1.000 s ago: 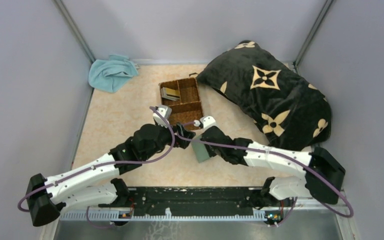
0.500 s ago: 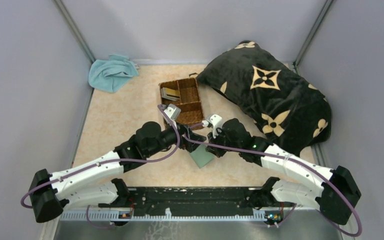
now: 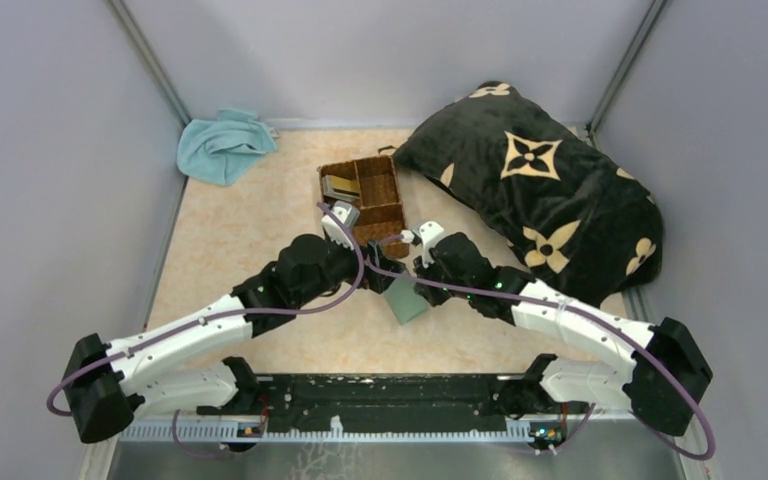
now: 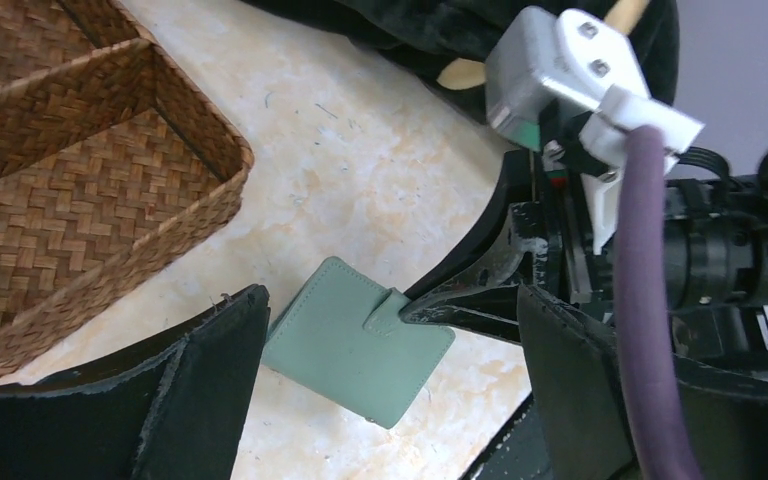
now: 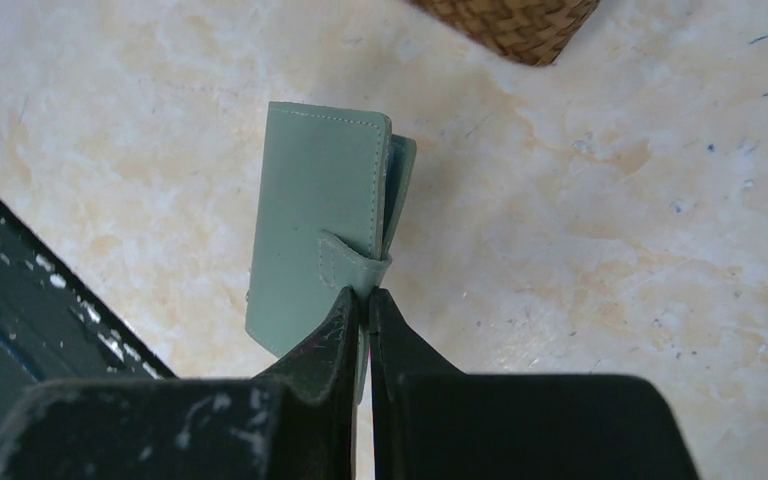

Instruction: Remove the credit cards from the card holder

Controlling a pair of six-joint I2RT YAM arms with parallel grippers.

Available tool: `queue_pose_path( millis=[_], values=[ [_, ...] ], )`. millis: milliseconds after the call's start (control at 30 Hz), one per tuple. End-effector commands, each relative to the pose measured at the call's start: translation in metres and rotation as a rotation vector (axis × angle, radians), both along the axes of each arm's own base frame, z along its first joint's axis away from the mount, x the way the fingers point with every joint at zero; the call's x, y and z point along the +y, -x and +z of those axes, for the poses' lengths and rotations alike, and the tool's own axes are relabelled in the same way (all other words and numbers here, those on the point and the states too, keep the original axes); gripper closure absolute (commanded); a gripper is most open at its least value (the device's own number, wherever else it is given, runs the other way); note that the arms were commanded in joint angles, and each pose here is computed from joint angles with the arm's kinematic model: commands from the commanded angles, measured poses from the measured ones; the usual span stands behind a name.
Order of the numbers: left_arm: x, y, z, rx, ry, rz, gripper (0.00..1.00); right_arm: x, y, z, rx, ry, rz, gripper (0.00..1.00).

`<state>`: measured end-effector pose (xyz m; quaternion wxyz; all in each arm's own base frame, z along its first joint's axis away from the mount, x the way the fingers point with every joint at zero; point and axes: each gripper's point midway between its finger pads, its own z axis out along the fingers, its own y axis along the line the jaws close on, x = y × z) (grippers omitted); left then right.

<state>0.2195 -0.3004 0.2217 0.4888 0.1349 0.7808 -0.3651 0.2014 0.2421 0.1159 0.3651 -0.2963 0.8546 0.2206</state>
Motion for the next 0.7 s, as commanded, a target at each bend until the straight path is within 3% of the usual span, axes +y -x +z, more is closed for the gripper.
queue_pose_path(
  millis=[0,367,667],
  values=[
    [0.036,-0.022,-0.045,0.073,-0.131,0.161,0.02,0.011,-0.044,0.074,-0.121,-0.19,-0.228,1.0],
    [0.042,-0.016,-0.105,0.155,-0.225,0.167,0.02,0.03,-0.06,0.095,-0.145,-0.194,-0.202,1.0],
    [0.042,-0.013,-0.103,0.164,-0.203,0.163,0.06,0.004,-0.075,0.079,-0.123,-0.153,-0.309,1.0]
  ],
)
